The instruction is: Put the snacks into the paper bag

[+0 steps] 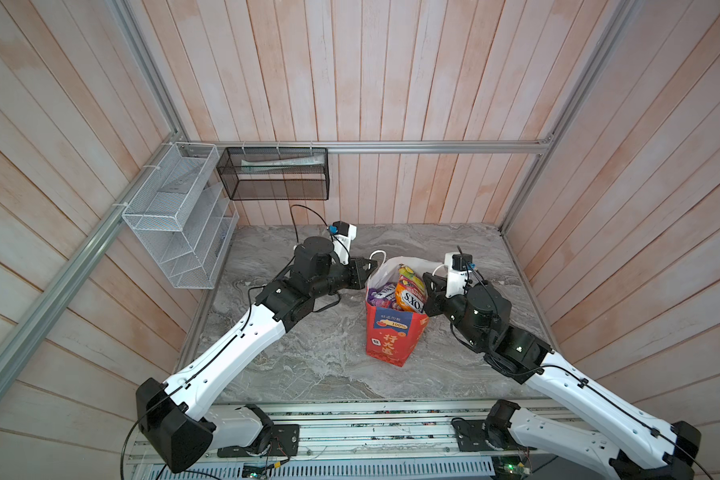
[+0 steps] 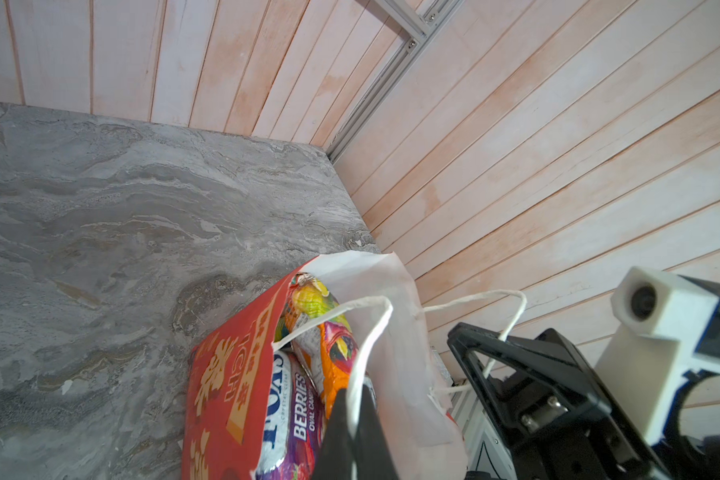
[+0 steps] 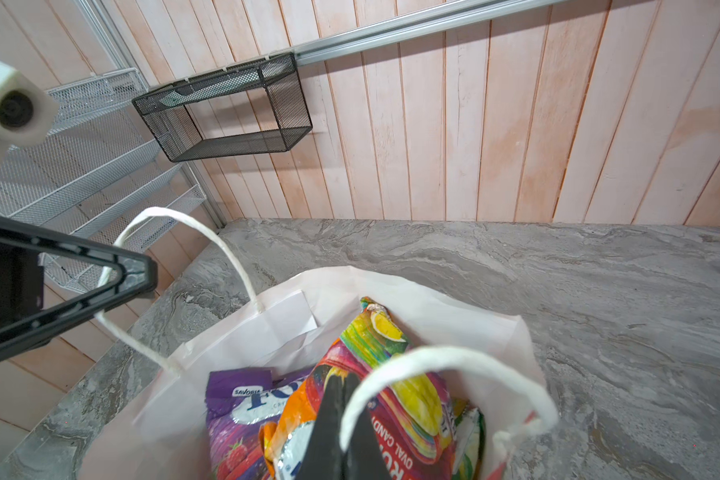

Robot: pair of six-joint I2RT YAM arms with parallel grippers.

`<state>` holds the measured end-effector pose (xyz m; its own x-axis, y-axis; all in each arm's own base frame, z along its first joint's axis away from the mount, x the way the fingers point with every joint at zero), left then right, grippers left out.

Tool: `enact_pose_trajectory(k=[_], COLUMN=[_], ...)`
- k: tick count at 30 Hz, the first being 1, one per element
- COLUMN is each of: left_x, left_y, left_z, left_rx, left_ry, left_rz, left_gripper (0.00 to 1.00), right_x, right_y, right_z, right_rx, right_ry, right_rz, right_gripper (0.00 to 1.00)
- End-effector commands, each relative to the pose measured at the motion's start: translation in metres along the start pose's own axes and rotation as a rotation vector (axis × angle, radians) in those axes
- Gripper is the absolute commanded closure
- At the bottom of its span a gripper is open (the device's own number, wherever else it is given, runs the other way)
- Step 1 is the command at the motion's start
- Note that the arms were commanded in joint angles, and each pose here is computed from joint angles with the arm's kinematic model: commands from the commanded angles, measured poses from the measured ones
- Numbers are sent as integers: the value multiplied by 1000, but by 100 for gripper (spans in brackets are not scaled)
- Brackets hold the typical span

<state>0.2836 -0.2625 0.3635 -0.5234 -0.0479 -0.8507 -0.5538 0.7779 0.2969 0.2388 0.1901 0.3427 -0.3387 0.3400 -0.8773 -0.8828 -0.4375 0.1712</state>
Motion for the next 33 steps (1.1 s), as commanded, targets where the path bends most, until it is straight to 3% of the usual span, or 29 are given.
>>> enact_pose_trajectory(k=[1, 10, 13, 18, 22, 27, 33], left_x=[-45, -59, -54, -23, -18, -31, -43], left_y=[33, 66, 58, 16, 6, 28, 55], left_z=[-30, -41, -23, 28, 35, 12, -6], left_rx=[76, 69, -26, -194, -109, -22, 34], left_ry=[-43, -100, -70, 81, 153, 105, 16], left_rz=[-175, -268, -264, -113, -85, -147, -234], left_gripper=[100, 100, 100, 100, 100, 100, 100], right_x=[-50, -92, -79, -33, -14, -14, -42], right_y=[1, -10, -15, -27, -35, -32, 3], right_z=[35, 71, 58, 20, 5, 10, 16], right_rx=[-99, -161, -109, -2, -7, -49, -124], right_ry=[-50, -63, -47, -13, -57, -71, -77], right_rz=[-107, -139, -137, -92, -40, -29, -130], right_gripper=[100, 100, 100, 100, 100, 100, 100])
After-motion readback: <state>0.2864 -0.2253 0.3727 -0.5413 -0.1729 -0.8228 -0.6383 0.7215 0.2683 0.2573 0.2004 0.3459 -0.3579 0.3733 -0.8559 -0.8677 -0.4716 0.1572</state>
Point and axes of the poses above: each gripper's point midway between its finger pads, its own y axis back along the fingers, its own z axis along the line the jaws close on, x = y × z, the point moved 4 cm from there along y, back along the fingers, and after that the axes turned 12 degrees about -y, right-handed, at the moved point
